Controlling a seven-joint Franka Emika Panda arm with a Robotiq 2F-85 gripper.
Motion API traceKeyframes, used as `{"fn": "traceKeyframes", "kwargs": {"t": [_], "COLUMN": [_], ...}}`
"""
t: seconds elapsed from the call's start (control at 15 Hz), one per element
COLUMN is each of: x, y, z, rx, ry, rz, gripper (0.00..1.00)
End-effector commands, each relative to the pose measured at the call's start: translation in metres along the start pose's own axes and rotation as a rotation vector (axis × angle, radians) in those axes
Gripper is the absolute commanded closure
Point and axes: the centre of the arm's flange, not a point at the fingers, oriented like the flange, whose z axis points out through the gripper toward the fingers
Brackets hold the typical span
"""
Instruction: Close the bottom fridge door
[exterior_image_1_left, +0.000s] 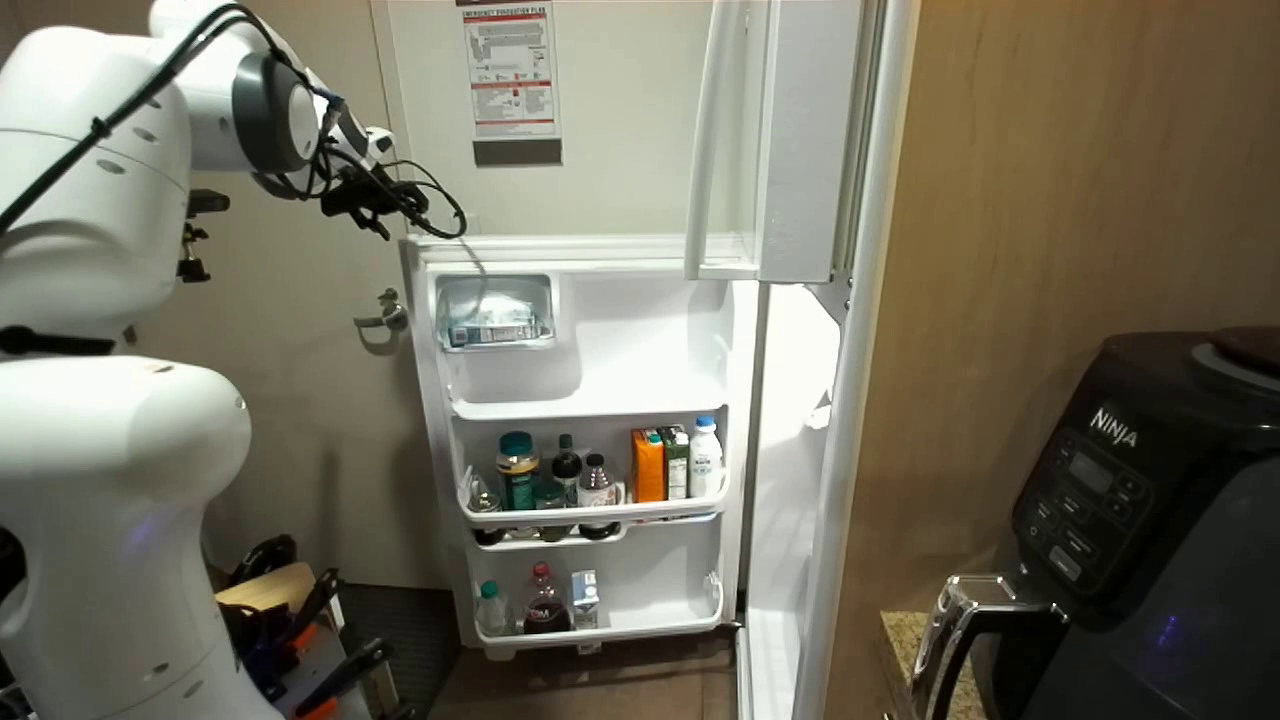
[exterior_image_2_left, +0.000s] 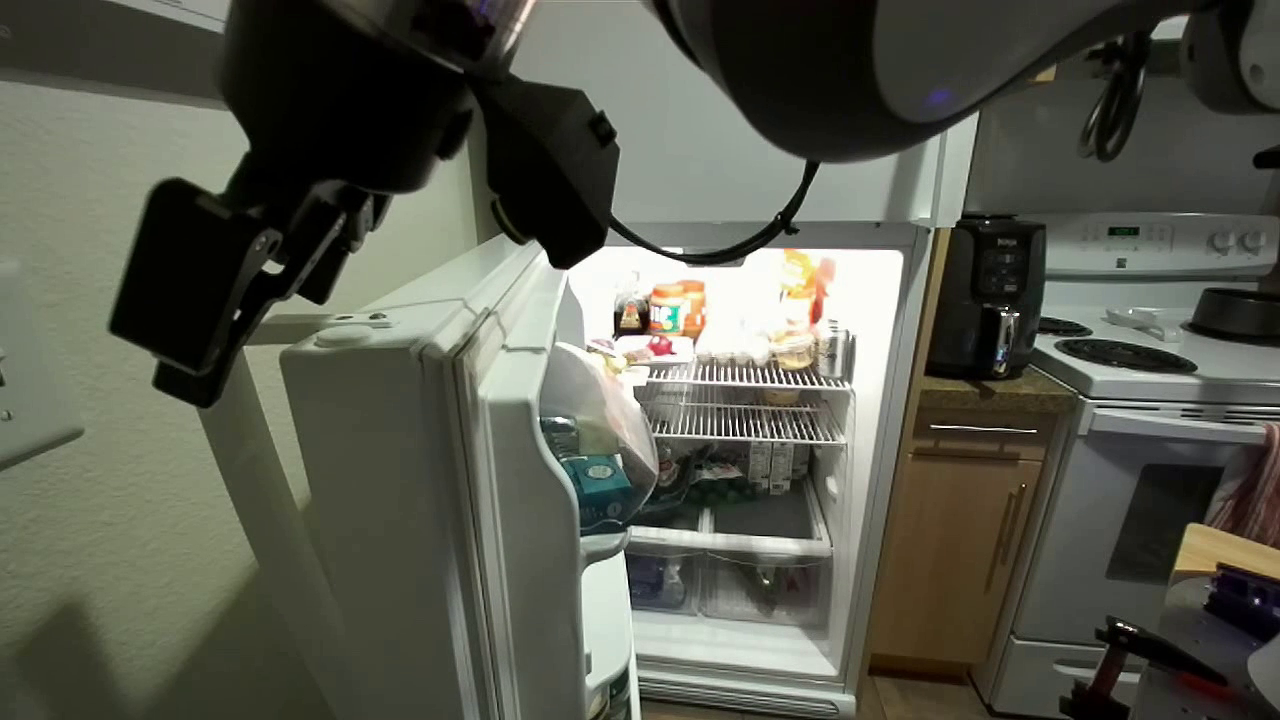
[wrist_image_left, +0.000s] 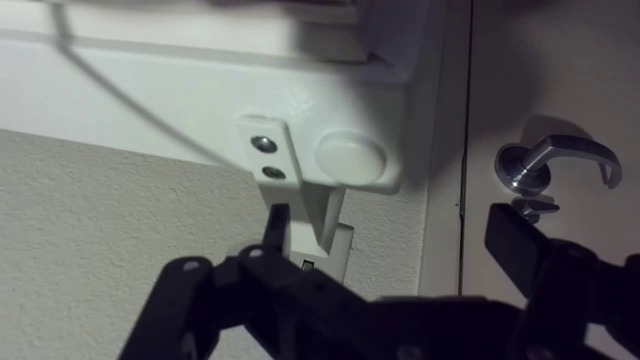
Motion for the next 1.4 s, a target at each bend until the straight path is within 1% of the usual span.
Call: {"fn": "traceKeyframes", "kwargs": {"t": [0.0, 0.6, 1.0, 1.33], "x": [0.004, -0.007, -0.019, -0.033], "y": [0.001, 0.003, 0.017, 0.032], "z": [0.012, 0.029, 0.021, 0.003], "rx": [0.015, 0.033, 0.030, 0.037], "ry": [0.011, -0.018, -0.092, -0.185], "rz": [-0.018, -0.007, 0.026, 0.052], "gripper": [0.00, 0.00, 0.00, 0.00]}}
